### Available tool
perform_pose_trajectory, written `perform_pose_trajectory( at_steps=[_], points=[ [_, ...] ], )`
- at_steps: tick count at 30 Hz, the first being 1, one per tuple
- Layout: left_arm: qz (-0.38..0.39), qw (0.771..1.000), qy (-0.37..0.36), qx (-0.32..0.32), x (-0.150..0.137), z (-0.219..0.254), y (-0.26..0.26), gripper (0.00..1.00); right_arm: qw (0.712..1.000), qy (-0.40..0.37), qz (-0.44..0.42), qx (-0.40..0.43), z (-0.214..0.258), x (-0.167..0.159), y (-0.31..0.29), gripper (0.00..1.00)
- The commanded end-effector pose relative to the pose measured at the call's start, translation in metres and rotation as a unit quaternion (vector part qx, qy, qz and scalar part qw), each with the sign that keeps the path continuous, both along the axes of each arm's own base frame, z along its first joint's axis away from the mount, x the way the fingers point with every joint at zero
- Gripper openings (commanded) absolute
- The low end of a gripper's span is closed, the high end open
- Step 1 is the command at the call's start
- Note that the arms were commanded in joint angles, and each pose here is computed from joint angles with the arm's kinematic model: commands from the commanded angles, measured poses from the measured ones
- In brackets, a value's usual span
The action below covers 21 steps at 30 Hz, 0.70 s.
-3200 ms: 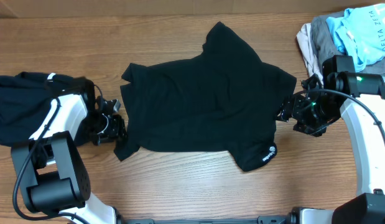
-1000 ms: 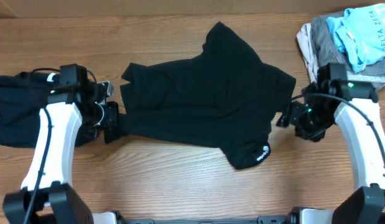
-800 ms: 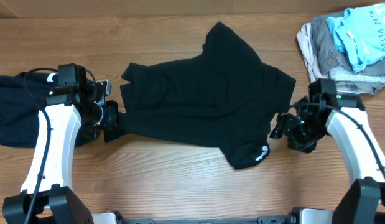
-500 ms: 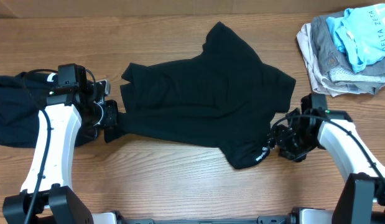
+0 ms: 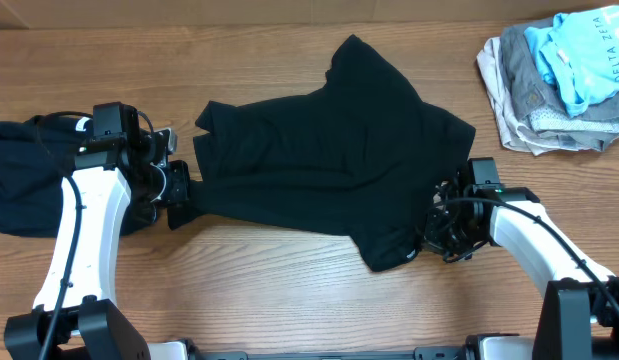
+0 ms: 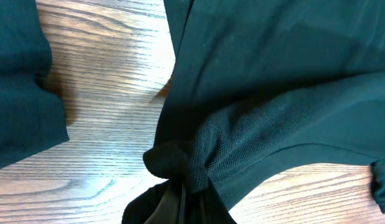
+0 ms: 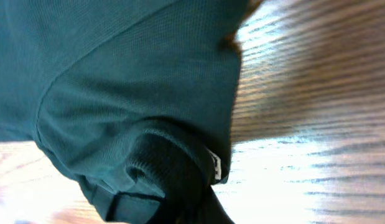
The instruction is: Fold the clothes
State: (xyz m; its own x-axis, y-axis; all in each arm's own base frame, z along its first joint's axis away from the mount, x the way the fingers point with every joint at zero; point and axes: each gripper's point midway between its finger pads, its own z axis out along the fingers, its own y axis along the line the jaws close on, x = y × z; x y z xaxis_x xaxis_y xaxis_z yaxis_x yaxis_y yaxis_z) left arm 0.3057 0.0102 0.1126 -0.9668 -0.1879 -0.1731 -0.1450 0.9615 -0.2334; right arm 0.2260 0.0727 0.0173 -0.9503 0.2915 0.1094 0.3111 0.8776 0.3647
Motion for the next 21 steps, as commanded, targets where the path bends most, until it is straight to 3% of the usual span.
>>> perform_pose_trajectory(
  at_steps=[1, 6, 13, 21],
  points=[
    [0.012, 1.000, -0.004, -0.003, 0.001, 0.006, 0.001, 0.04, 1.000, -0.006, -0.026, 0.002, 0.011, 0.003, -0.006, 0.04],
    [0.012, 1.000, 0.015, -0.003, -0.015, 0.011, -0.001, 0.04, 0.997, -0.029, -0.060, -0.027, 0.051, 0.006, -0.033, 0.04],
    [0.012, 1.000, -0.016, 0.004, -0.028, 0.038, -0.002, 0.04, 0.990, -0.094, -0.086, -0.053, 0.130, 0.001, -0.054, 0.04],
    [0.000, 1.000, -0.022, 0.009, -0.044, 0.050, -0.004, 0.04, 0.989, -0.112, -0.079, -0.061, 0.176, -0.013, -0.054, 0.04]
  ],
)
